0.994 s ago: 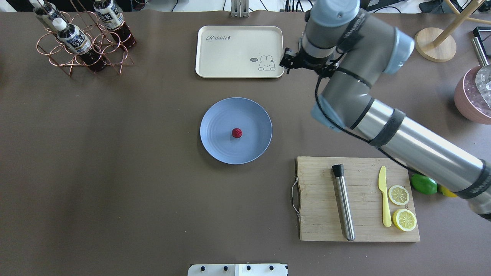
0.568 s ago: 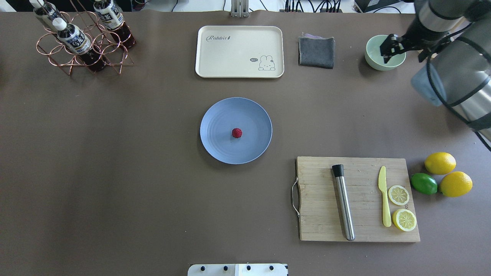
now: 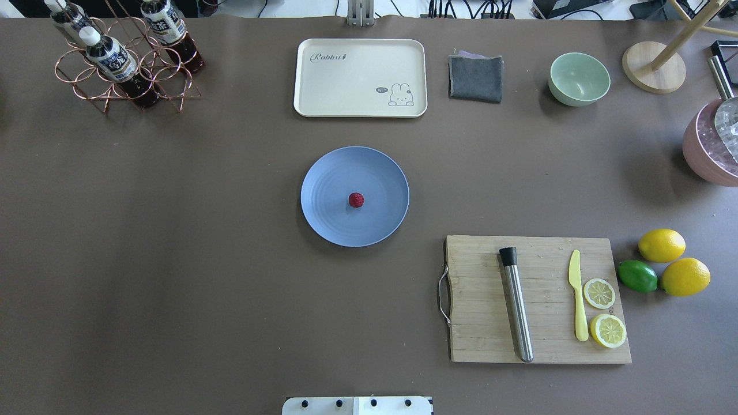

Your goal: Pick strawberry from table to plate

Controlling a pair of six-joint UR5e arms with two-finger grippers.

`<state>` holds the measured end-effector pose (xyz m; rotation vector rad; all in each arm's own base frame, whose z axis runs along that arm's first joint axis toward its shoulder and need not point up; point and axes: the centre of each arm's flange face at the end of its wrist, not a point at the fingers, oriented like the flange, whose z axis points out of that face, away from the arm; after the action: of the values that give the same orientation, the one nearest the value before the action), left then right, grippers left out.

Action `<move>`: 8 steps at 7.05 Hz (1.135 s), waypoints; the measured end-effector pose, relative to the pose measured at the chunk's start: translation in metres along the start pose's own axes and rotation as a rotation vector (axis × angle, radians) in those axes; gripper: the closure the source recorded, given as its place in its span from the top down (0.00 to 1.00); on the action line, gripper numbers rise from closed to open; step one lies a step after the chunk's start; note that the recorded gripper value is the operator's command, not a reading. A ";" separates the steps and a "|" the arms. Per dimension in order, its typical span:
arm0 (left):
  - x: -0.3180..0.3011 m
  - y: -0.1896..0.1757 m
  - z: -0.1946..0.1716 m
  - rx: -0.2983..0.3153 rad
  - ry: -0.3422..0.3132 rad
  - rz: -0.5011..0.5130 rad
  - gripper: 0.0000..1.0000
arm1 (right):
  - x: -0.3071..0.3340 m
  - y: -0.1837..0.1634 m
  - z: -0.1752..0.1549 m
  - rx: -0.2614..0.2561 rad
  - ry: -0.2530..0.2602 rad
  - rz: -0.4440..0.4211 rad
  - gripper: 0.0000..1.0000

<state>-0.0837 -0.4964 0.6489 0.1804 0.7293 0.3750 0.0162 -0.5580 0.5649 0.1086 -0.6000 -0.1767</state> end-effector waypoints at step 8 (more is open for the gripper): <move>-0.003 0.001 0.003 -0.003 0.000 -0.010 0.98 | 0.079 0.091 0.048 -0.091 -0.078 0.139 1.00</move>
<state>-0.0835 -0.4970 0.6531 0.1738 0.7296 0.3665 0.0651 -0.4863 0.6613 -0.0284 -0.6737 -0.0734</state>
